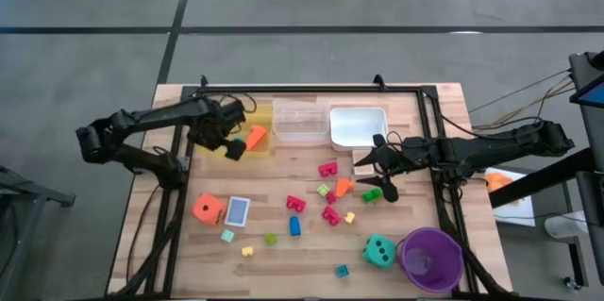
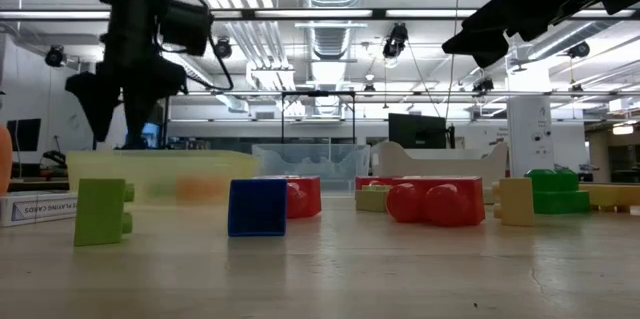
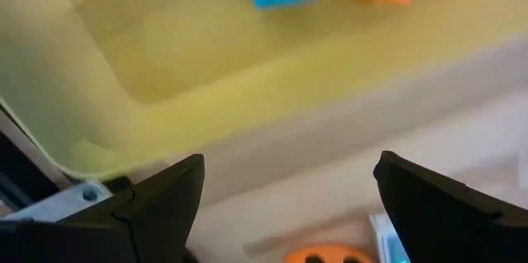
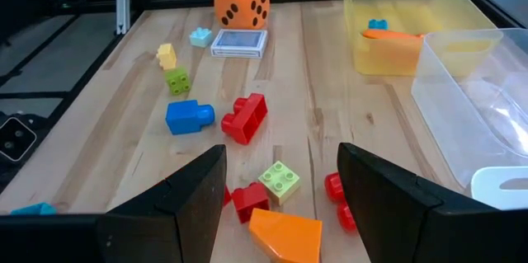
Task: Pick & Place Toys
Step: Put the orange dice into the transparent bin
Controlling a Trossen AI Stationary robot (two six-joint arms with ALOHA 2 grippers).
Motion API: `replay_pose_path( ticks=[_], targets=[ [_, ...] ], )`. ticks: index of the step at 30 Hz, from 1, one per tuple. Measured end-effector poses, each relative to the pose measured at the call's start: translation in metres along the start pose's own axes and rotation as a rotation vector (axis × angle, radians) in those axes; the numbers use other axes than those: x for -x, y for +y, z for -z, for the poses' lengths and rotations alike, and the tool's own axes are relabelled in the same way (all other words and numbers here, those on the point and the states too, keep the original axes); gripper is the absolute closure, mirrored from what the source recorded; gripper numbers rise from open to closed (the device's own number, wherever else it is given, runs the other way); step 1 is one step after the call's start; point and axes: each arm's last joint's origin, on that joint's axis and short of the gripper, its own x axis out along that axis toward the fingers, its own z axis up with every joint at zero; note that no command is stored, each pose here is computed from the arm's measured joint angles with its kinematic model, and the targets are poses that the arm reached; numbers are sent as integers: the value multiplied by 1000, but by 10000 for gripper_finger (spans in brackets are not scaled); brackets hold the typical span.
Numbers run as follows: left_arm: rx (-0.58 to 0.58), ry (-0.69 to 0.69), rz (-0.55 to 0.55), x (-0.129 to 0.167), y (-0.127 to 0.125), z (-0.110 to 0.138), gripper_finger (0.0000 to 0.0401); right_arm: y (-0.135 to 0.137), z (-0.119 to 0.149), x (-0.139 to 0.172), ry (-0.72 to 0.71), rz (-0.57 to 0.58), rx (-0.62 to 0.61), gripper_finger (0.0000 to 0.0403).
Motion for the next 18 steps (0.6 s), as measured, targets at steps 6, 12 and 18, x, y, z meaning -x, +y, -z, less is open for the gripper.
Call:
replay_pose_path(
  ticks=[6, 12, 18],
  targets=[
    [-91, -38, 7, 7, -20, 31, 50, 0, 0, 0, 0, 0, 0, 173],
    [-95, -93, 19, 15, -38, 57, 50, 0, 0, 0, -1, 0, 0, 173],
    [-127, -121, 59, 26, -57, 81, 50, 0, 0, 0, 0, 0, 0, 173]
  ],
)
